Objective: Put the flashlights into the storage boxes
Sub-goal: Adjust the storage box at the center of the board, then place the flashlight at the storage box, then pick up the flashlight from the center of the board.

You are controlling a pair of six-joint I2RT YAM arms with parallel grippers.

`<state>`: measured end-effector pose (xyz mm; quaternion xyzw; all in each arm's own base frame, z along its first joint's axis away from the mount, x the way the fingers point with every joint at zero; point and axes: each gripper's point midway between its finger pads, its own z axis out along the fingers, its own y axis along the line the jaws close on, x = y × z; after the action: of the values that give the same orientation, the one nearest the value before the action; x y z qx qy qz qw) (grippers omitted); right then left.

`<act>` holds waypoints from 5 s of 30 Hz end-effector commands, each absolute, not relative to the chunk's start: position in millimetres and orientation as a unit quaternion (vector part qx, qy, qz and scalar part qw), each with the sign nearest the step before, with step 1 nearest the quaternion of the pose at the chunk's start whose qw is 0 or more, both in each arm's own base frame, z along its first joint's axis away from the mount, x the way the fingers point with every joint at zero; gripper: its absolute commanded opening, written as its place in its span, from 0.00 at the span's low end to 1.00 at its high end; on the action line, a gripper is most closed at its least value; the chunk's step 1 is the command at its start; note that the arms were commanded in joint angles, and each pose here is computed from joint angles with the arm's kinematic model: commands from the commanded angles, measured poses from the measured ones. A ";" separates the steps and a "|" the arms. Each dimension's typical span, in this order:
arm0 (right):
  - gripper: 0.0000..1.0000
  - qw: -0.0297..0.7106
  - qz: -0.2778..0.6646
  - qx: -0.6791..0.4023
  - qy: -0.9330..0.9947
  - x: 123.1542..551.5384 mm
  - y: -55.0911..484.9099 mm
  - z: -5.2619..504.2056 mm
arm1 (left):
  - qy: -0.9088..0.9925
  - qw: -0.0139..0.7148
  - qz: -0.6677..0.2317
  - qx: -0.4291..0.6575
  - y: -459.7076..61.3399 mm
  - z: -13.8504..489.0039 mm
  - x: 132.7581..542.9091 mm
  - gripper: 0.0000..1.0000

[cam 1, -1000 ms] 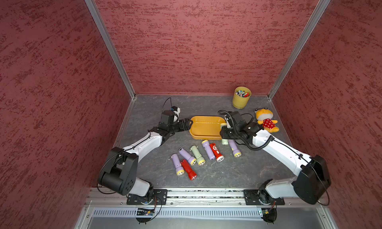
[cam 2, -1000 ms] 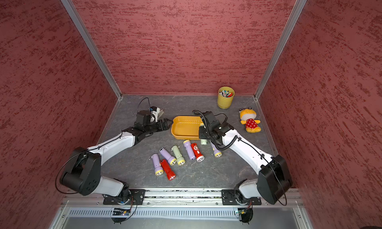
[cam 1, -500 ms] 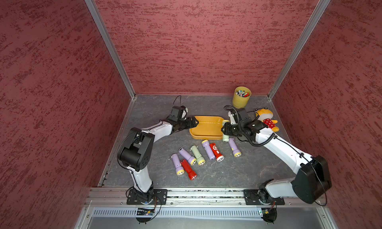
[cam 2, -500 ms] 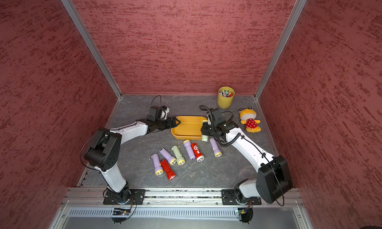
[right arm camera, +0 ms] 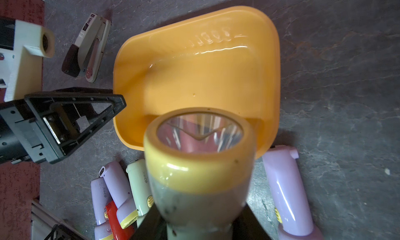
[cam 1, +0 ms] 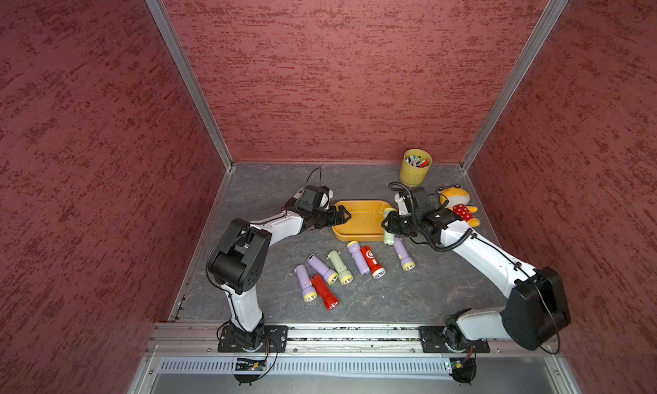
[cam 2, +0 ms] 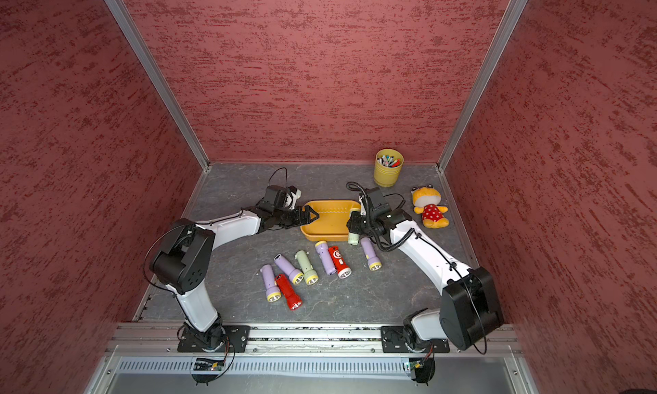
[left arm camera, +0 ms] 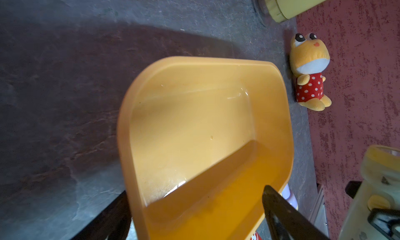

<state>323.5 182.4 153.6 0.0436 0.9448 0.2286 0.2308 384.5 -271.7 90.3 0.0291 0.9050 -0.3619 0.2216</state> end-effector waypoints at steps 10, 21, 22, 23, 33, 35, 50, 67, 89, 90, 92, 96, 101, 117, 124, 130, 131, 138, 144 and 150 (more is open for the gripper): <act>0.38 0.227 0.269 -0.004 0.936 374.9 228.7 162.7 | 0.882 0.303 -0.356 -0.059 -198.2 132.6 376.7 0.91; 0.39 0.178 0.326 -0.031 0.928 404.1 302.8 136.4 | 0.887 0.327 -0.310 -0.100 -148.0 132.7 359.6 0.92; 0.38 0.177 0.329 -0.027 0.927 405.6 304.7 134.1 | 0.887 0.325 -0.311 -0.101 -147.7 131.4 358.8 0.92; 0.39 0.174 0.331 -0.023 0.927 407.1 306.3 130.1 | 0.887 0.325 -0.312 -0.101 -147.6 131.4 358.4 0.92; 0.39 0.156 0.331 -0.013 0.930 411.1 315.0 98.9 | 0.888 0.321 -0.314 -0.095 -149.3 130.3 357.5 0.92; 0.39 0.153 0.331 -0.012 0.931 412.0 316.1 95.2 | 0.888 0.320 -0.316 -0.095 -150.0 129.7 356.7 0.92; 0.41 0.142 0.343 -0.009 0.929 429.1 331.0 77.5 | 0.890 0.316 -0.314 -0.097 -150.4 125.0 354.7 0.92; 0.51 0.128 0.344 -0.008 0.930 430.7 334.8 58.3 | 0.893 0.313 -0.312 -0.092 -154.7 122.6 354.8 0.92; 0.54 0.202 0.315 -0.021 0.927 433.2 315.0 123.9 | 0.881 0.334 -0.333 -0.039 -173.5 142.5 350.7 0.92; 0.54 0.212 0.311 -0.023 0.926 432.4 311.7 132.3 | 0.879 0.337 -0.337 -0.029 -176.7 145.5 349.2 0.92; 0.54 0.232 0.298 -0.025 0.926 428.0 301.7 149.1 | 0.872 0.345 -0.347 -0.009 -183.3 154.0 346.6 0.92; 0.55 0.257 0.254 -0.023 0.932 407.3 274.1 166.7 | 0.860 0.357 -0.365 0.029 -195.1 164.2 335.9 0.93; 0.54 0.270 0.184 -0.020 0.945 359.9 240.1 168.0 | 0.848 0.356 -0.386 0.071 -208.1 168.7 309.6 0.93; 0.51 0.170 0.138 -0.084 0.972 256.0 275.6 116.8 | 0.887 0.312 -0.340 0.014 -189.5 130.2 244.5 0.94; 0.51 0.168 0.127 -0.082 0.974 267.8 285.2 92.7 | 0.889 0.315 -0.332 0.011 -186.1 121.9 241.4 0.93; 0.53 0.157 0.111 -0.084 0.978 268.0 283.6 74.4 | 0.889 0.319 -0.329 0.012 -185.8 121.1 242.5 0.93; 0.53 0.154 0.110 -0.085 0.978 268.0 284.4 71.7 | 0.890 0.319 -0.327 0.013 -185.6 120.5 243.0 0.93; 0.53 0.151 0.105 -0.087 0.979 270.7 286.7 60.9 | 0.890 0.321 -0.324 0.014 -186.4 121.3 245.7 0.94; 0.54 0.147 0.090 -0.086 0.981 272.0 283.5 53.1 | 0.889 0.322 -0.325 0.013 -187.0 120.9 246.7 0.94; 0.53 0.139 0.094 -0.089 0.982 270.5 286.6 45.8 | 0.890 0.321 -0.324 0.010 -186.4 119.0 247.1 0.94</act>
<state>265.1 285.4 48.4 -0.0956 0.9821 0.0972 0.1300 243.6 -184.5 116.0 0.0089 0.8936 -0.3227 0.3117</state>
